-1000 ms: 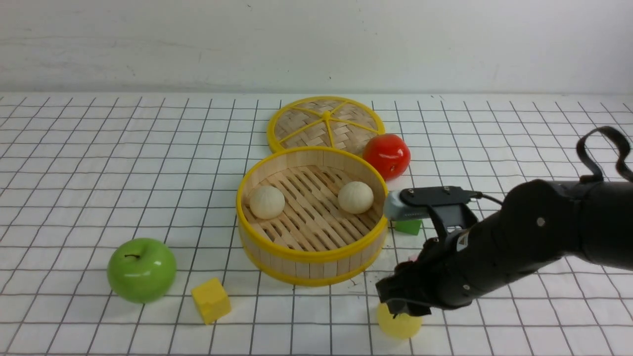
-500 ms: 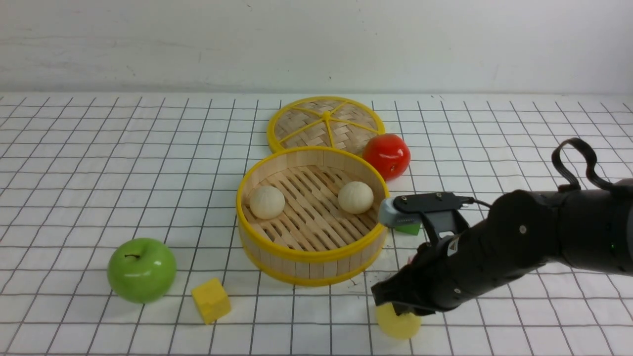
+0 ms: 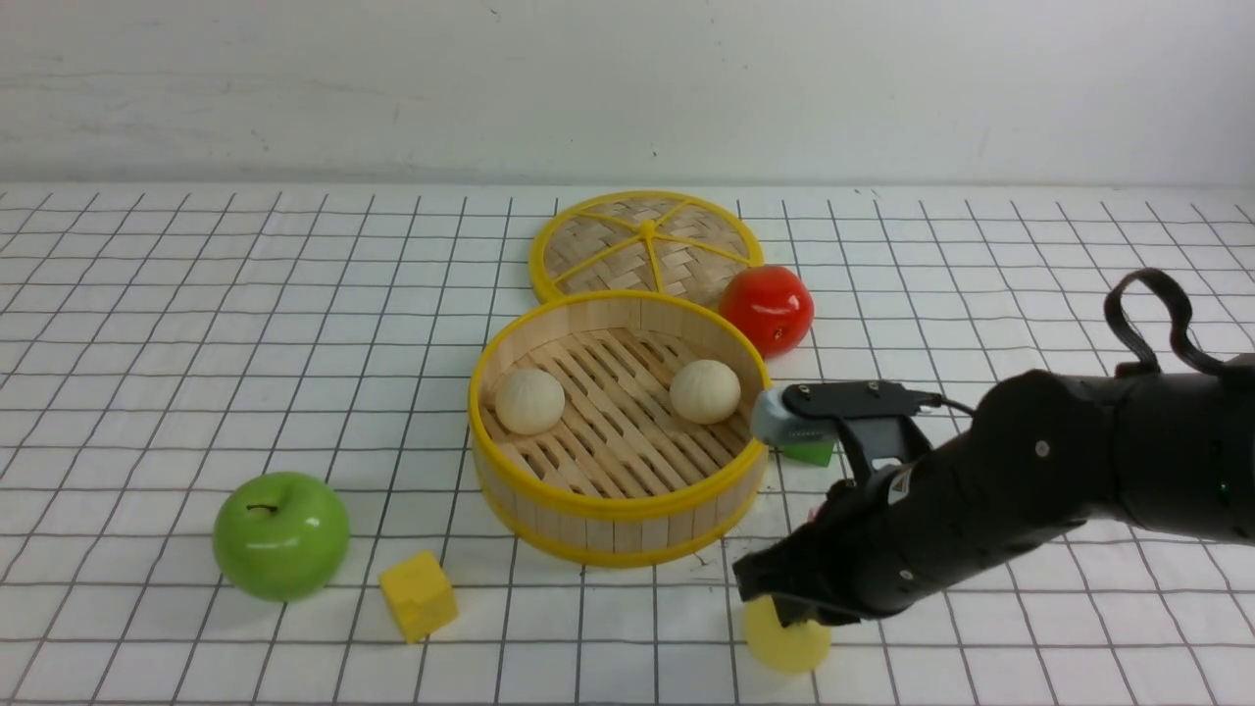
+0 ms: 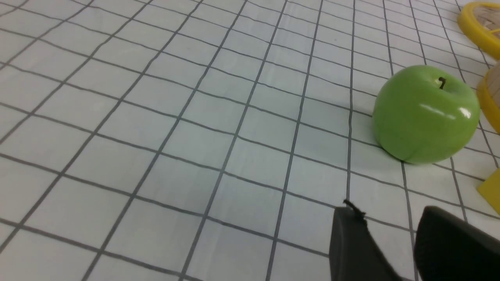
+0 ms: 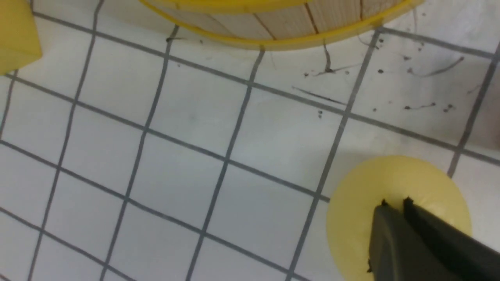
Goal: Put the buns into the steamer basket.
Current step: Use the right arm to grab a steamed stuffed bun, then use the right arm to put the steamed stuffed bun into the steamer
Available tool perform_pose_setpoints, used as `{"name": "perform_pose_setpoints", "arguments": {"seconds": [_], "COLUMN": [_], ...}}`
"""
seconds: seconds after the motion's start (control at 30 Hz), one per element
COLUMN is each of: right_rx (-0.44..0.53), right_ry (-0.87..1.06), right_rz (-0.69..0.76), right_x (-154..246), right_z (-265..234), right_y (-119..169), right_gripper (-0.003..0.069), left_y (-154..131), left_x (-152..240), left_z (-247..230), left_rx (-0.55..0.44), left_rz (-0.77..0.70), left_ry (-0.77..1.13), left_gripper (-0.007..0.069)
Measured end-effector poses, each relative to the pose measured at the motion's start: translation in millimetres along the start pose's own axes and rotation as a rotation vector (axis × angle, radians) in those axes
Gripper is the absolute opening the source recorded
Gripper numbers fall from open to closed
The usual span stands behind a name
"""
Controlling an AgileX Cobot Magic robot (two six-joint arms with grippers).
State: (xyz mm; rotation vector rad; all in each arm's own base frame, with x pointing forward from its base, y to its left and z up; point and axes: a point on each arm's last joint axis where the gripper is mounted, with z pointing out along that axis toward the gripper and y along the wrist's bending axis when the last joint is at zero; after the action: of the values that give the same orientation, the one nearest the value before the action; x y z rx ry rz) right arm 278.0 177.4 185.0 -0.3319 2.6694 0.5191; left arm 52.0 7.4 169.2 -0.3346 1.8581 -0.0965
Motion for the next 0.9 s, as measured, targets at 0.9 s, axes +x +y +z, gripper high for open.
{"name": "perform_pose_setpoints", "arguments": {"seconds": [0.9], "right_rx": [-0.166], "right_ry": [-0.207], "right_rz": [-0.044], "right_x": [-115.1], "right_z": [-19.2], "right_y": [50.5], "right_gripper": [-0.0003], "left_y": [0.0], "left_x": [0.0], "left_z": [0.0], "left_rx": [0.000], "left_rz": [0.000], "left_ry": [0.000], "left_gripper": [0.0238]}}
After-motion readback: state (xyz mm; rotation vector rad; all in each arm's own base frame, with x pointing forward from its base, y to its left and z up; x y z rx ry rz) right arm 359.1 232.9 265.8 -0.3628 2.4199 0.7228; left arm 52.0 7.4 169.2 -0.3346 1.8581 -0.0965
